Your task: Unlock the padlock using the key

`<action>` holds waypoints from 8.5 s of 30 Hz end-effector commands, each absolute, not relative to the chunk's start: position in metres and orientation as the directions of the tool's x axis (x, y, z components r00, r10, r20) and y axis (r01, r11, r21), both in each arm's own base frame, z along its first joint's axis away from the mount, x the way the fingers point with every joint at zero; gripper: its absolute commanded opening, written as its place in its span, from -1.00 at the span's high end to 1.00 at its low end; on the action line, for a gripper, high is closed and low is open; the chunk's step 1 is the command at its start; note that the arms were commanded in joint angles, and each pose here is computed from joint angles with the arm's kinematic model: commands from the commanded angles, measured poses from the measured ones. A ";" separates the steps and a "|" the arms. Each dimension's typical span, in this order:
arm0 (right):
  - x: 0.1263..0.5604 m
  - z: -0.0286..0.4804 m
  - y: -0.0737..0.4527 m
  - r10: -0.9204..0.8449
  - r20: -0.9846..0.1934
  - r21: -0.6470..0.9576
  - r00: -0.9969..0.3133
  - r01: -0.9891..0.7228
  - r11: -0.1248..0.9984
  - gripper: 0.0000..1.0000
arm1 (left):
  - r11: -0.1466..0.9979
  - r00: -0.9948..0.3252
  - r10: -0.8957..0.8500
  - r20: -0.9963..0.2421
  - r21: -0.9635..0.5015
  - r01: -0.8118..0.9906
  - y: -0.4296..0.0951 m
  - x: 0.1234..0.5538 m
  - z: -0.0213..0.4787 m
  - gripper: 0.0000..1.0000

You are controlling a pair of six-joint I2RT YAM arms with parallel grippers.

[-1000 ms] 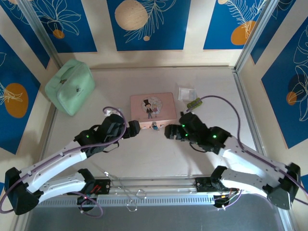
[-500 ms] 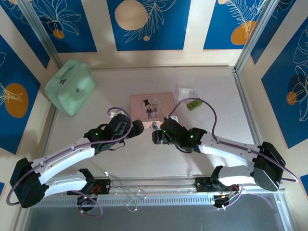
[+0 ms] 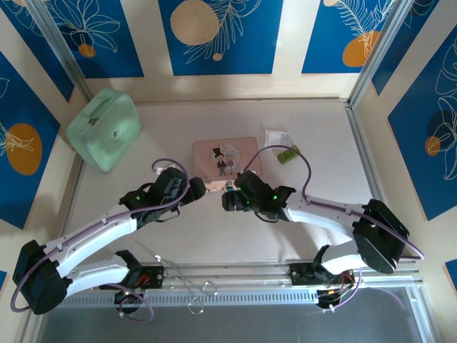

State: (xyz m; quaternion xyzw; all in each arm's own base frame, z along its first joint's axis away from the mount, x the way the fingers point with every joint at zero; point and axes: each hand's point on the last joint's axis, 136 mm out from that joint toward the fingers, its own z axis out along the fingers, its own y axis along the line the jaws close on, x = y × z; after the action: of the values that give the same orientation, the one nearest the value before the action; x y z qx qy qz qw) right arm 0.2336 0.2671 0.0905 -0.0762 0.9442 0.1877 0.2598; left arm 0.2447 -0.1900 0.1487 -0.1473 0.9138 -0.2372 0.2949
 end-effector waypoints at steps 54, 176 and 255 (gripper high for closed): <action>0.261 0.085 0.273 0.017 -0.441 0.394 -0.897 -0.177 0.902 -0.62 | 0.857 -0.851 -0.356 -0.386 -0.497 -0.134 -0.204 0.244 0.137 -0.46; 0.309 0.039 0.300 -0.048 -0.478 0.254 -0.877 -0.190 0.948 0.19 | 0.874 -0.861 -0.277 -0.426 -0.484 -0.042 -0.208 0.248 0.112 -0.49; 0.258 0.040 0.312 -0.065 0.030 0.411 -0.997 -0.047 0.911 0.59 | 0.635 -0.817 -0.342 -0.463 -0.755 0.163 -0.298 0.255 0.048 0.20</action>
State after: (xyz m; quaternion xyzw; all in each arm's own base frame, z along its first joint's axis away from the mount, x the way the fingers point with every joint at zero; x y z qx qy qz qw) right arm 0.2818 0.3018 0.0474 -0.0410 0.9808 0.1838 0.0509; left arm 0.2590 -0.2912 0.0422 -0.0582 0.8634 -0.4029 0.2981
